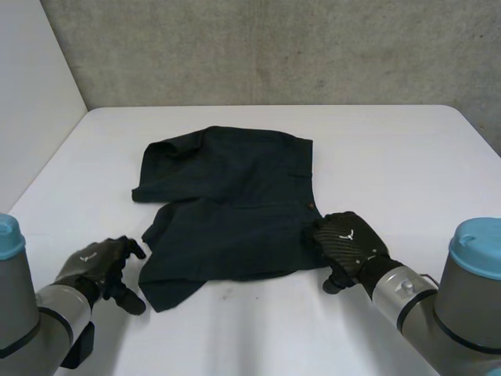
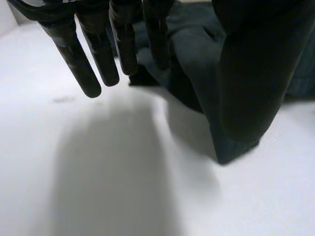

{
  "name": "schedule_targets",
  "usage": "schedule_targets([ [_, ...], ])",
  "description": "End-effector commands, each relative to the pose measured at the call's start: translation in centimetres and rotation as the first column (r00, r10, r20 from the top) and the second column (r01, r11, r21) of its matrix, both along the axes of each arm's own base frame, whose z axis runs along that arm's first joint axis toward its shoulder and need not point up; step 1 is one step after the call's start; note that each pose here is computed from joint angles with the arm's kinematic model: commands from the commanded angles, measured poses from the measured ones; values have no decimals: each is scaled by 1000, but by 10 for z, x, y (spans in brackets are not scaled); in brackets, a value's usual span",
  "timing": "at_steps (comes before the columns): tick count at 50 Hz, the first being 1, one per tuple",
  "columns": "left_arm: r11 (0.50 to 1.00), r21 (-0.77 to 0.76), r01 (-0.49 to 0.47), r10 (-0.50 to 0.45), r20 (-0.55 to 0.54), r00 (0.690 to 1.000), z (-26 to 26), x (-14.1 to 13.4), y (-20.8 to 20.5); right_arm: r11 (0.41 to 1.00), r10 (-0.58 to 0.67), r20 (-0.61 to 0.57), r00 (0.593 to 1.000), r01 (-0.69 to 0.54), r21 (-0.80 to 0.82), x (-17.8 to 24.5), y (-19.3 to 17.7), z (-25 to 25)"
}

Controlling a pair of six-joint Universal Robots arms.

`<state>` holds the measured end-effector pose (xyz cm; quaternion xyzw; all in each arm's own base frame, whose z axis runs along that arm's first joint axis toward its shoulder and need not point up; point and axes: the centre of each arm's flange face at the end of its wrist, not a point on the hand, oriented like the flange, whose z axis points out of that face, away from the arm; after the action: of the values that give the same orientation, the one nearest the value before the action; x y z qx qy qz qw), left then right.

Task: Fold the shorts.

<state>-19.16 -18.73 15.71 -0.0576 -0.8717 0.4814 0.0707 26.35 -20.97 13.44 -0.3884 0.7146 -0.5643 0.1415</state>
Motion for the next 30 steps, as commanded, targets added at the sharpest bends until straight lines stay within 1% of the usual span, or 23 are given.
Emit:
schedule_targets([
  [1,999,39,23,-23,-2,1000,-14,-6,-7,1000,6,-8,1000,-6,-19,8,-14,-11],
  [8,998,36,42,-42,-9,999,-21,-14,-17,1000,1,-11,1000,-2,-15,13,-28,-20],
  [12,996,29,81,-81,-8,997,-25,-26,-18,1000,2,-10,1000,-2,-18,17,-36,-24],
  [19,996,-3,90,-90,-12,996,-30,-33,-27,998,-9,6,1000,10,-59,22,-50,-23],
  [24,994,-58,88,-89,-20,996,-19,-36,-33,991,-87,6,996,87,-106,16,-61,-9],
  [27,988,-128,91,-96,-28,995,2,-36,-34,983,-102,21,995,104,-148,14,-62,9],
  [28,984,-150,93,-98,-24,995,9,-36,-35,982,-102,26,994,105,-160,14,-62,14],
  [30,966,-228,121,-119,22,993,30,-34,-34,977,-100,33,994,104,-183,13,-60,26],
])
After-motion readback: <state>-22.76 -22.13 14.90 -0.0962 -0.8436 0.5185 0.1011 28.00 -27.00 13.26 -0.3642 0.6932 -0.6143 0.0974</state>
